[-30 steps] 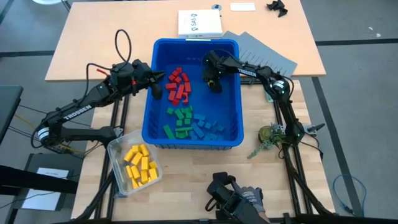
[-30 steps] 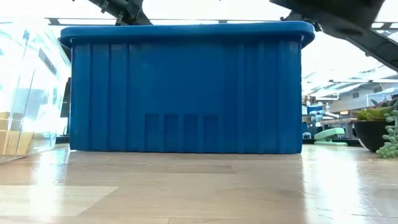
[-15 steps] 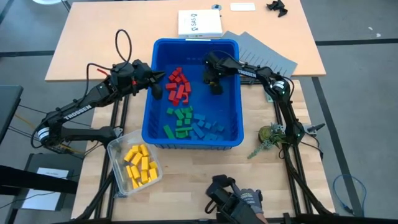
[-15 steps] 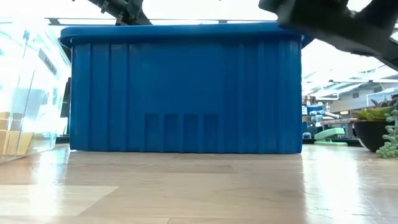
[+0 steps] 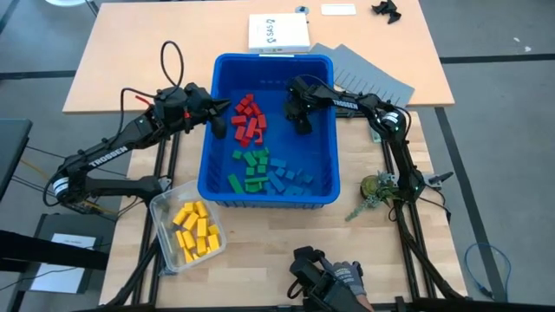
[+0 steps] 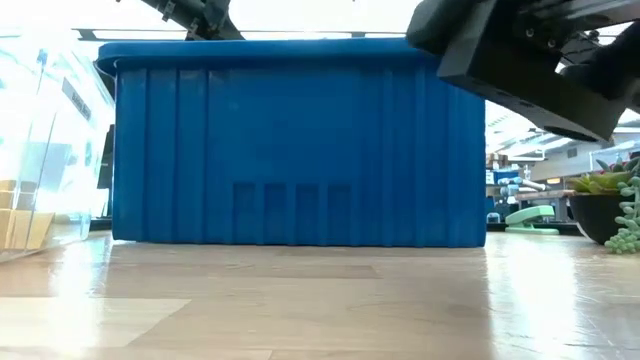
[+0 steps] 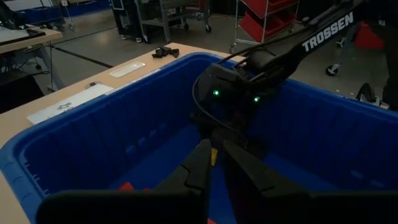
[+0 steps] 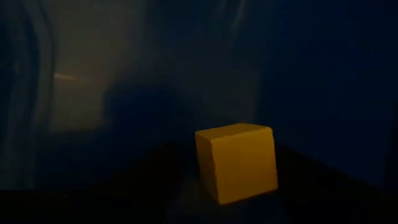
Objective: Sort Items/Unsort Items
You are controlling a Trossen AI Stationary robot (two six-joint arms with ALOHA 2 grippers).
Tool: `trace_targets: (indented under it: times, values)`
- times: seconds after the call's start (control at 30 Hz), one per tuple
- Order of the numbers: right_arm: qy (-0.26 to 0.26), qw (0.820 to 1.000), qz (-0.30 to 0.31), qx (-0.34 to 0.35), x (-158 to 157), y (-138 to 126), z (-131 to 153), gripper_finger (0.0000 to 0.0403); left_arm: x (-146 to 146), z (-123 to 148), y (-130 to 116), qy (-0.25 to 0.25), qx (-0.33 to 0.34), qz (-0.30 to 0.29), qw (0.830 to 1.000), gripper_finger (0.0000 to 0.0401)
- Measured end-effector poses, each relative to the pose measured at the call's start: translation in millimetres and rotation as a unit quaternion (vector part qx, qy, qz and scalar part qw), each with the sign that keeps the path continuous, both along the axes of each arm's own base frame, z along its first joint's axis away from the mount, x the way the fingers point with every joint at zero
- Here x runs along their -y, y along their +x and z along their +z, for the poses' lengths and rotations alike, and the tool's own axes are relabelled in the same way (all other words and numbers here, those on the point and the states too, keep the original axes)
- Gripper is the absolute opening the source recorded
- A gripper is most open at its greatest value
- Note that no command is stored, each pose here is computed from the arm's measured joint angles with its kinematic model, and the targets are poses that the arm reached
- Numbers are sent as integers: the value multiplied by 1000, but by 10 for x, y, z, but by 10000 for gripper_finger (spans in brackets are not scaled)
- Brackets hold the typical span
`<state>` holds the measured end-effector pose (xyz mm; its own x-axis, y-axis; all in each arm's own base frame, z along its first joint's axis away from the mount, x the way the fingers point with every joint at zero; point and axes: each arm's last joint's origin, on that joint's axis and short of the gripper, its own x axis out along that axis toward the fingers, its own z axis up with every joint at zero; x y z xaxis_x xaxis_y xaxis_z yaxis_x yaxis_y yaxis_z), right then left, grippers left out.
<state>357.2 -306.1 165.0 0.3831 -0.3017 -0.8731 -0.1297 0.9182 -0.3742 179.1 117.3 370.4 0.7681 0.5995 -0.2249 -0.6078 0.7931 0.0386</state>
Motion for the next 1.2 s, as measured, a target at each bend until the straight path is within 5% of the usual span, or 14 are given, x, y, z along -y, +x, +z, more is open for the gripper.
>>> trace_targets:
  times: [0.37, 0.8, 1.0, 1.2]
  values:
    - [-5, 1000, 21, 11, 7, 20, -4, 131, 0, 0, 0, 0, 0, 0, 1000, 50]
    - [-26, 1000, 6, -2, -26, 60, 110, 130, -7, 60, 11, 17, 27, 0, 999, 50]
    - [-47, 994, -8, 99, -181, 89, 829, 130, -9, 83, 13, 7, 50, 4, 999, 69]
    - [-63, 979, 39, 191, -578, 0, 1566, 130, -8, 76, 13, -37, 79, 14, 996, 152]
